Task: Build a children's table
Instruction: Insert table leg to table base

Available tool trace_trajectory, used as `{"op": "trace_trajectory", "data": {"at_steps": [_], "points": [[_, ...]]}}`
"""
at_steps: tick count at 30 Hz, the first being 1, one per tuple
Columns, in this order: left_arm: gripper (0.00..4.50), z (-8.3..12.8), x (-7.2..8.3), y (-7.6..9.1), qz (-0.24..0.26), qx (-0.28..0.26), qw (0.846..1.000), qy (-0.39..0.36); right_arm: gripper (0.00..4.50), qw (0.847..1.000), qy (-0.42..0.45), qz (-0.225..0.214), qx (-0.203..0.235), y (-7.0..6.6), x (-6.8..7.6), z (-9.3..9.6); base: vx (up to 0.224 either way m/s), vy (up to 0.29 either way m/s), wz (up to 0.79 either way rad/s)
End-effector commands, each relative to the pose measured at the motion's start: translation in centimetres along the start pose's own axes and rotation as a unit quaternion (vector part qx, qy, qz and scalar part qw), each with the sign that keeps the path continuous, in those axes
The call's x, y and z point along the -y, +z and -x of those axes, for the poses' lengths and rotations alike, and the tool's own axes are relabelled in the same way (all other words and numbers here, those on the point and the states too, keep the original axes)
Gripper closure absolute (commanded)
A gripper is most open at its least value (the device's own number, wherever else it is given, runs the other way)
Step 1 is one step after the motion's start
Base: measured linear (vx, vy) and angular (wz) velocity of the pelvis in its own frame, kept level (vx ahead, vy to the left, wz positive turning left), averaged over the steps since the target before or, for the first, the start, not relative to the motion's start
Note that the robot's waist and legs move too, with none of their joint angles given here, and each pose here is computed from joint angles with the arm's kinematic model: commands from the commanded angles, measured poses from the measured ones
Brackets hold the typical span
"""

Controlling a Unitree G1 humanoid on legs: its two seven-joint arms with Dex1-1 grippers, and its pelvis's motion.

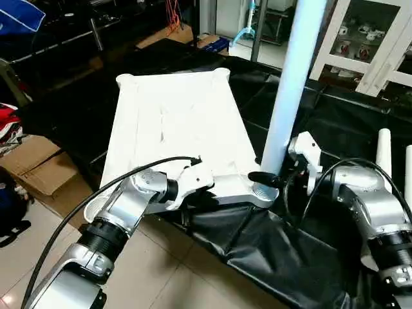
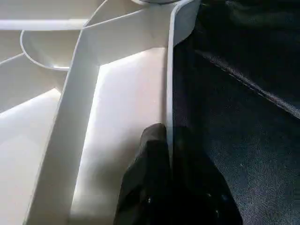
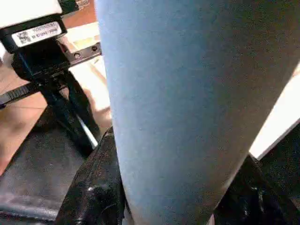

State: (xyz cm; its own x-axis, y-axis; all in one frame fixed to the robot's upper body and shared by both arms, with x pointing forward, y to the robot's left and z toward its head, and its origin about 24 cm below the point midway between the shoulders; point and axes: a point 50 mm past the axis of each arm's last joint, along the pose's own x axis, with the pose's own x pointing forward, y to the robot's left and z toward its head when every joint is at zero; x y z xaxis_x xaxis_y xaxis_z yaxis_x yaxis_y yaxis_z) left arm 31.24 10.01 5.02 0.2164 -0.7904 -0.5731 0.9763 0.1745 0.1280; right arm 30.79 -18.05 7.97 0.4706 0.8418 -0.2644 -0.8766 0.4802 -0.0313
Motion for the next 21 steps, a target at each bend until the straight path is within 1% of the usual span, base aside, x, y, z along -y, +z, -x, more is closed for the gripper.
{"op": "trace_trajectory", "data": {"at_steps": [1,3,4,5,6,11,16,21], "points": [[4.5,-0.1,0.1,-1.5,0.04,-0.002,0.999,0.037,2.64,0.999,0.013,-0.044,-0.029,-2.7,-1.5,-0.7,0.0,0.0,0.0],[4.5,-0.1,0.1,-1.4,0.044,0.005,0.998,0.045,2.64,0.997,-0.021,-0.072,-0.026,-4.4,-1.9,-0.3,0.0,0.0,0.0],[4.5,-0.1,0.1,-1.4,0.044,0.006,0.998,0.047,2.64,0.996,-0.033,-0.08,-0.026,-5.0,-2.0,-0.2,0.0,0.0,0.0],[4.5,-0.1,0.1,-1.4,0.045,0.007,0.998,0.047,2.64,0.995,-0.039,-0.082,-0.027,-5.2,-2.0,-0.2,0.0,0.0,0.0],[4.5,-0.1,0.1,-1.4,0.048,0.01,0.997,0.051,2.64,0.994,-0.059,-0.091,-0.028,-5.8,-2.1,0.0,0.0,0.0,0.0],[4.5,-0.1,0.1,-1.5,0.053,0.011,0.997,0.06,2.64,0.991,-0.093,-0.094,-0.033,-6.7,-2.4,-0.1,0.0,0.0,0.0],[4.5,-0.3,0.1,-1.3,0.065,0.017,0.995,0.072,2.64,0.988,-0.119,-0.092,-0.031,-6.9,-2.7,-0.9,0.0,0.0,0.0],[4.5,-0.6,-0.1,-1.2,0.083,0.02,0.992,0.096,2.64,0.98,-0.167,-0.099,-0.043,-7.8,-2.9,-1.7,0.0,0.0,0.0]]}}
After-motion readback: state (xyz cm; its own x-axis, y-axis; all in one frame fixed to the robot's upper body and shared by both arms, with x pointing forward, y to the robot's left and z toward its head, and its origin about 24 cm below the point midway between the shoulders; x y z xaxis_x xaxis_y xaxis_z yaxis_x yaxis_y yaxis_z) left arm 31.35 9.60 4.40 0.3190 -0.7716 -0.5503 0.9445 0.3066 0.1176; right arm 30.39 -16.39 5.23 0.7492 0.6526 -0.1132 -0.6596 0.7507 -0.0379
